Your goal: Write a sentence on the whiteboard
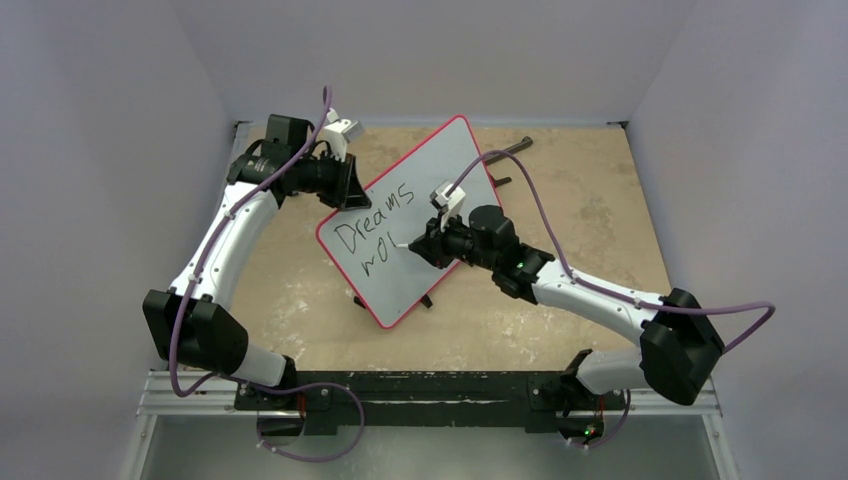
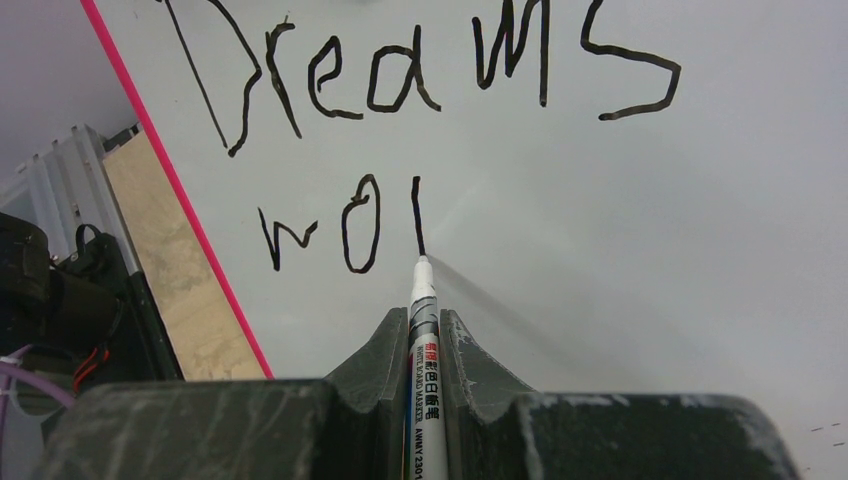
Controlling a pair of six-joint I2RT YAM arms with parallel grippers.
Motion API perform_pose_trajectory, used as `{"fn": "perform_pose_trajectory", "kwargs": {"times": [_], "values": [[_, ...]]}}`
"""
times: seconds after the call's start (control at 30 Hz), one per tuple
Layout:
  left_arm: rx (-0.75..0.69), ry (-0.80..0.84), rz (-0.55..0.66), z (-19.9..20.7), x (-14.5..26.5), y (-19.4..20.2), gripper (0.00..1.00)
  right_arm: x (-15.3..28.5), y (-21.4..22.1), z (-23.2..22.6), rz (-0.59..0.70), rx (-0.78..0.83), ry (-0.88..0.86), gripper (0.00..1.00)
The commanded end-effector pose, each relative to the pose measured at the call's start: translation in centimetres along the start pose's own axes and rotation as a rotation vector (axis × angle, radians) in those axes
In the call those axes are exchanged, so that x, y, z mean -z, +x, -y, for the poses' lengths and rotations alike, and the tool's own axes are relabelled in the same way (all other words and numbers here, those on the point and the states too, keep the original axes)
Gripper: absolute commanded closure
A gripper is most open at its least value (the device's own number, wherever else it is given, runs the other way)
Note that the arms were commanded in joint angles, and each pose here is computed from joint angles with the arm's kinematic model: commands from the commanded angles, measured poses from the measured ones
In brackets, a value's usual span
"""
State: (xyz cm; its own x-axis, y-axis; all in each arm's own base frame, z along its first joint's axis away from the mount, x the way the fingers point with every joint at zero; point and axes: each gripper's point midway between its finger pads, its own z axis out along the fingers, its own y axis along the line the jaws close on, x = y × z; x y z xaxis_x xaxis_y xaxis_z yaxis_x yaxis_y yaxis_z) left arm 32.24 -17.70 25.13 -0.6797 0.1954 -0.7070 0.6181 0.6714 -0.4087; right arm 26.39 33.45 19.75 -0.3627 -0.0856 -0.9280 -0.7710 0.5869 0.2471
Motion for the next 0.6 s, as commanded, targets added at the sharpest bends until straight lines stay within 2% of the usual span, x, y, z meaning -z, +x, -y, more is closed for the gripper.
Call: {"fn": "perform_pose_trajectory", "kwargs": {"times": [0.0, 0.57], "values": [[-0.071, -0.033, 0.057, -0.4, 0.6, -1.6, 1.00, -0.2, -2.8, -0.5, 0.053, 0.003, -0.011, 1.00], [-0.072, -0.033, 0.058, -0.4, 0.6, -1.6, 1.00, -0.6, -4.9, 0.0, 0.092, 0.006, 0.026, 1.00]]}}
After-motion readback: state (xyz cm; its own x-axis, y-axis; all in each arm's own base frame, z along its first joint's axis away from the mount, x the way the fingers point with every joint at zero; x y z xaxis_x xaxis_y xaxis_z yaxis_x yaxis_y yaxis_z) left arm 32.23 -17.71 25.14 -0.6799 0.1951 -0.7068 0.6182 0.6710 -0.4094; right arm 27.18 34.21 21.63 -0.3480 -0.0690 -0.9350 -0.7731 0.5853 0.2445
